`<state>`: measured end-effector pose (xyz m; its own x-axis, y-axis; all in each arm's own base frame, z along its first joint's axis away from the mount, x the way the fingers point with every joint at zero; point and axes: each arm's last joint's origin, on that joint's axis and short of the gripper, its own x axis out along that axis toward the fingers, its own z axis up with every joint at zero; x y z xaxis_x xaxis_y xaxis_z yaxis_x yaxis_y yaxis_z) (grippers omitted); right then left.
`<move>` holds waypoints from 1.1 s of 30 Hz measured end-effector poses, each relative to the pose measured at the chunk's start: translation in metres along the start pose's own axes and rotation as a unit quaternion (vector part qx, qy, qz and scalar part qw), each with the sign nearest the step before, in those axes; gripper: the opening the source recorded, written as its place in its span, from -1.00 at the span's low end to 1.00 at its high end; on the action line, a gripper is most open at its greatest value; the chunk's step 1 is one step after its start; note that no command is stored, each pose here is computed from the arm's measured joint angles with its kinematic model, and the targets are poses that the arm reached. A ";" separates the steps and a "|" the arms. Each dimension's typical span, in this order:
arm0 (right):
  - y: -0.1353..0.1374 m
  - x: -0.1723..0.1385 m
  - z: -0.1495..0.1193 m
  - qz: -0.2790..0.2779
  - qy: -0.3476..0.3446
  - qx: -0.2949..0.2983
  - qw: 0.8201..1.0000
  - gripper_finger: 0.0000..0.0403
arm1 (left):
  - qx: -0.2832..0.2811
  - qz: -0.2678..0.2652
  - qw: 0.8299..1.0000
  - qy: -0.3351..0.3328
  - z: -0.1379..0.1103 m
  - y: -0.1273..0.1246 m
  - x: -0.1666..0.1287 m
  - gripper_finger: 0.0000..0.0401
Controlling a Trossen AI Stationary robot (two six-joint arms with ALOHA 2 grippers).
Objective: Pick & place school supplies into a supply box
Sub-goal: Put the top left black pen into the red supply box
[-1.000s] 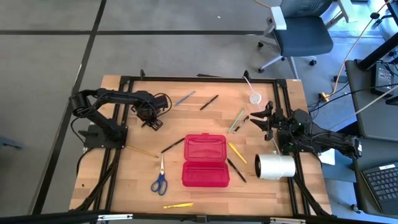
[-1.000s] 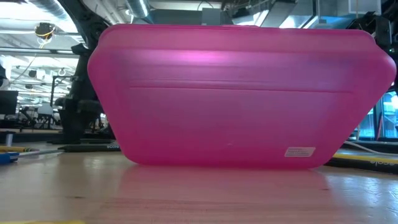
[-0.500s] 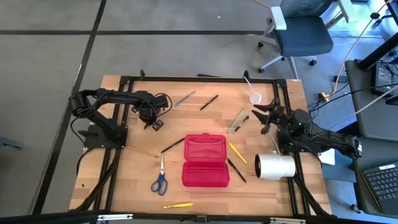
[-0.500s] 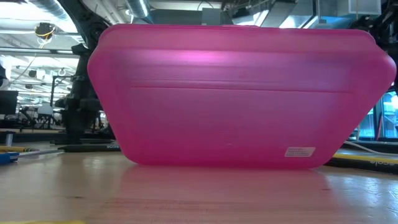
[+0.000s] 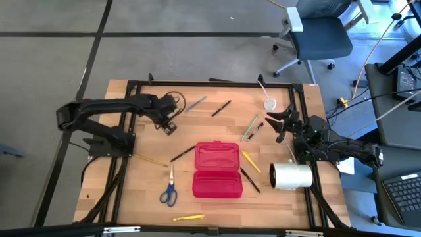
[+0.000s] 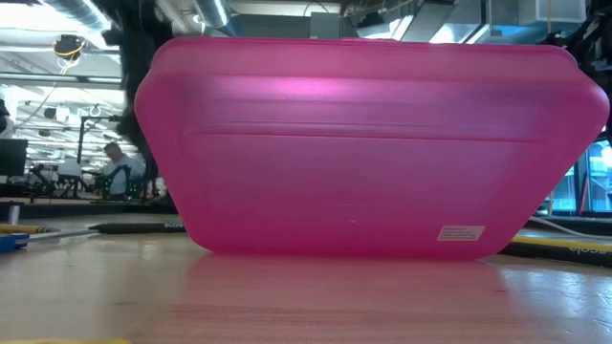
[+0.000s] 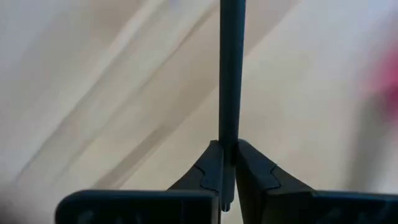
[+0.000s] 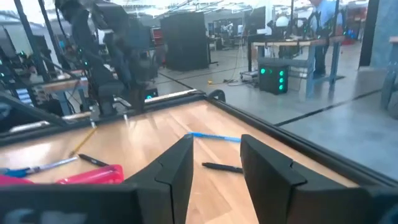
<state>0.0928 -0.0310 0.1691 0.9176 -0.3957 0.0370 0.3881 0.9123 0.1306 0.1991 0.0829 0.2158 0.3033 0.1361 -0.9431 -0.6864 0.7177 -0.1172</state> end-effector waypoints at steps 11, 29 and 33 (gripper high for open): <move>0.000 0.000 0.000 -0.008 -0.003 0.001 1.000 -0.32 | 0.179 -0.274 0.929 -0.171 0.040 -0.126 -0.041 -0.94; 0.000 0.000 0.000 -0.008 -0.003 -0.001 1.000 -0.32 | 0.253 -0.287 0.919 0.096 0.018 -0.244 0.040 -0.94; 0.000 0.000 0.001 -0.008 -0.003 -0.001 1.000 -0.32 | 0.256 -0.302 0.911 0.112 0.014 -0.250 0.045 -0.94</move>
<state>0.0926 -0.0314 0.1696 0.9106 -0.4114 0.0410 0.4034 0.9059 0.1291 0.3934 -0.0807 0.2067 0.3421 -0.4913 -0.8010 -0.0233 0.8477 -0.5299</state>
